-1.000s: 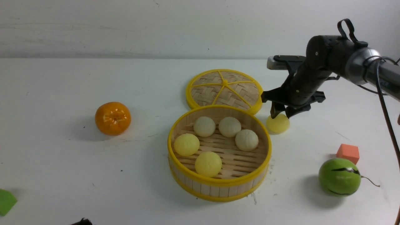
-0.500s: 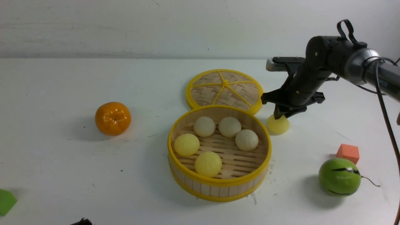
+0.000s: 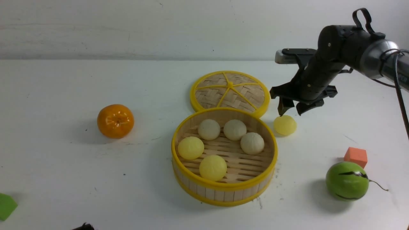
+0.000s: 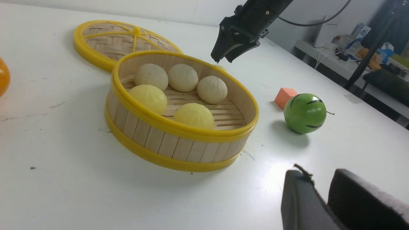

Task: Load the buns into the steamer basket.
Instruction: Use the right arm to grab a steamed stuffed bun

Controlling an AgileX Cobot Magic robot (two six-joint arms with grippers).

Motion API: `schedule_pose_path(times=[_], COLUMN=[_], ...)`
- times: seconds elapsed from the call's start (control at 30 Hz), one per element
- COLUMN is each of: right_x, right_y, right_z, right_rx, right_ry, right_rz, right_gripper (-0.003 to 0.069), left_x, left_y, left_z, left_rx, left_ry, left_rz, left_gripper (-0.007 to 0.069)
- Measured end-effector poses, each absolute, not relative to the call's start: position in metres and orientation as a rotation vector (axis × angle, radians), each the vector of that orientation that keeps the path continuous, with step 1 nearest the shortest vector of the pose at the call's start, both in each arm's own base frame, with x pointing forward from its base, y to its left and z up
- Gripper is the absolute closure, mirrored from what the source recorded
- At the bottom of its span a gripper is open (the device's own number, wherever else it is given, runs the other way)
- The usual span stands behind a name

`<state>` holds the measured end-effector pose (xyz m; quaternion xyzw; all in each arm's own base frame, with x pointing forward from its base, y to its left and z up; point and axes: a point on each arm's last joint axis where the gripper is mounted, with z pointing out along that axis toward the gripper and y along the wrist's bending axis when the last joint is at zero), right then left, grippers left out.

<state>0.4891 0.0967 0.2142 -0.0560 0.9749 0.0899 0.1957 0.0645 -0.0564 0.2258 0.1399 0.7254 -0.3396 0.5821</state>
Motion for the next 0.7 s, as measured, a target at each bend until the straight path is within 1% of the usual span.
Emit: schedule_pose_path(times=[0.03,0.07,0.1,0.13,0.3,0.37,0.53,0.7], right_x=[0.489,0.487,0.487,0.486,0.489,0.490,0.492,0.493], right_y=[0.097,0.098,0.098,0.100,0.101,0.102,0.102,0.102], right_z=[0.214,0.214,0.214,0.212,0.203,0.203,0.202,0.191], right_rx=[-0.157,-0.163,-0.163,-0.169,-0.168,-0.166,-0.151,-0.141], right_ry=[2.734,2.752,2.752,2.765,2.766,2.753,2.742,2.766], right_rz=[0.252,0.255,0.255,0.257,0.256,0.256,0.259,0.259], right_gripper=[0.0245,0.0268,0.0268,0.0297,0.0396,0.0413,0.0415,0.0407], left_x=[0.064,0.064,0.064,0.064,0.064,0.064,0.064,0.064], left_y=[-0.056,-0.056,-0.056,-0.056,-0.056,-0.056,-0.056,-0.056], left_z=[0.226,0.226,0.226,0.226,0.226,0.226,0.226,0.226], left_rx=[0.327,0.327,0.327,0.327,0.327,0.327,0.327,0.327], left_ry=[1.694,1.694,1.694,1.694,1.694,1.694,1.694,1.694], left_rz=[-0.793,-0.793,-0.793,-0.793,-0.793,-0.793,-0.793,-0.793], left_gripper=[0.0489,0.0489,0.0489,0.0487,0.0480,0.0481,0.0479,0.0473])
